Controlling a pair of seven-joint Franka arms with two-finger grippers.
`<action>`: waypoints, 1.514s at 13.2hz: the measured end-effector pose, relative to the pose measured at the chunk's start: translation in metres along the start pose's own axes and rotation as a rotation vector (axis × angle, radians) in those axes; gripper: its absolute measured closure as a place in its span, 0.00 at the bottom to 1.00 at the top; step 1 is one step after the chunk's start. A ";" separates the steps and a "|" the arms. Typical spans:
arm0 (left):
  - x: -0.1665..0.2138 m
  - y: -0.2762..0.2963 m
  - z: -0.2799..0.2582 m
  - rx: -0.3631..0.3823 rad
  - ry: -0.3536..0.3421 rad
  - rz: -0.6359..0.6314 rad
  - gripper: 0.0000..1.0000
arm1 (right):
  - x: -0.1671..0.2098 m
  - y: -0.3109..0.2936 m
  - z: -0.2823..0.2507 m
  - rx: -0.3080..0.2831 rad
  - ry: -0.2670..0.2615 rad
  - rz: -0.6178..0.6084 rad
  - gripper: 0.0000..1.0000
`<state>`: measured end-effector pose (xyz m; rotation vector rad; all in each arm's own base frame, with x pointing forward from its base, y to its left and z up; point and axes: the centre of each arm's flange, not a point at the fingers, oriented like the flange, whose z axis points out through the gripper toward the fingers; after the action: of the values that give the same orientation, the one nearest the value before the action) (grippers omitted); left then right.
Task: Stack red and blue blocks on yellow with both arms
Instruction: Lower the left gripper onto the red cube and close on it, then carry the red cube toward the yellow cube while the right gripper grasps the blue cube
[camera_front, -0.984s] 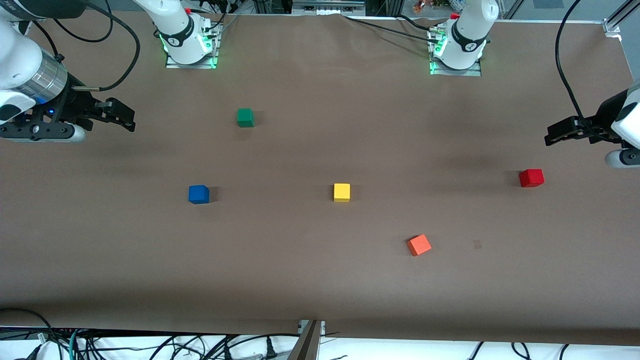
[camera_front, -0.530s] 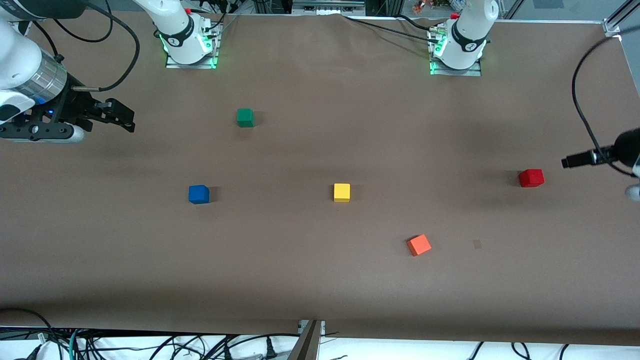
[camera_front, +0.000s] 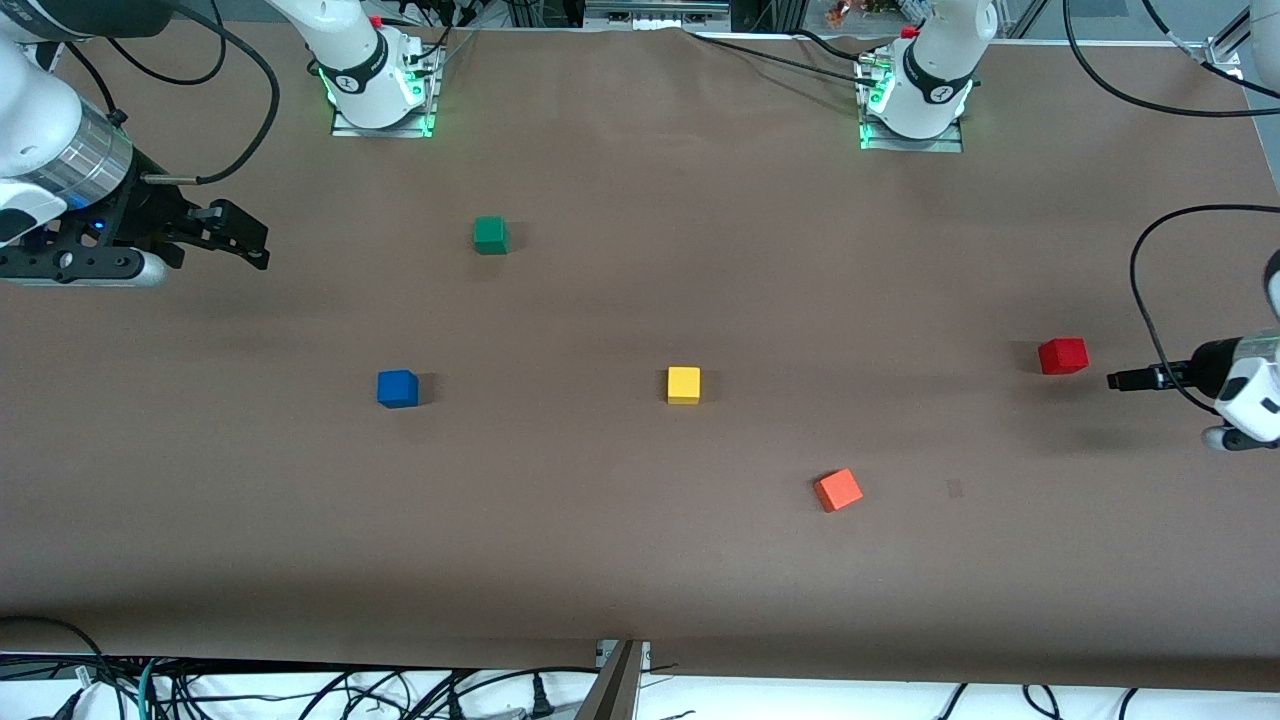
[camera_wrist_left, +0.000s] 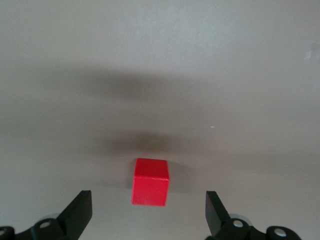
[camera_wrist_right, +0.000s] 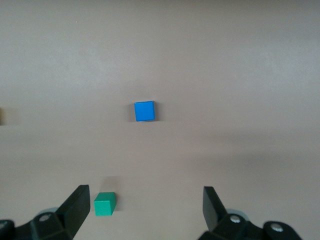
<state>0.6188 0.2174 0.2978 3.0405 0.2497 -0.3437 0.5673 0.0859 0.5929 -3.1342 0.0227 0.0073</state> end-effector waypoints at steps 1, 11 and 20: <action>-0.004 -0.001 0.015 0.001 0.005 0.005 0.00 | 0.001 0.000 0.002 0.000 -0.002 0.000 0.00; -0.075 0.019 0.097 0.074 0.168 0.067 0.00 | 0.016 -0.003 0.022 0.006 0.002 -0.003 0.00; -0.077 0.007 0.111 0.078 0.189 0.097 0.15 | 0.040 -0.005 0.081 0.005 -0.075 -0.007 0.00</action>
<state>0.5218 0.1886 0.2077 3.1501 0.1002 -0.0605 0.6074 0.0907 0.5116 -3.1259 0.0110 0.1249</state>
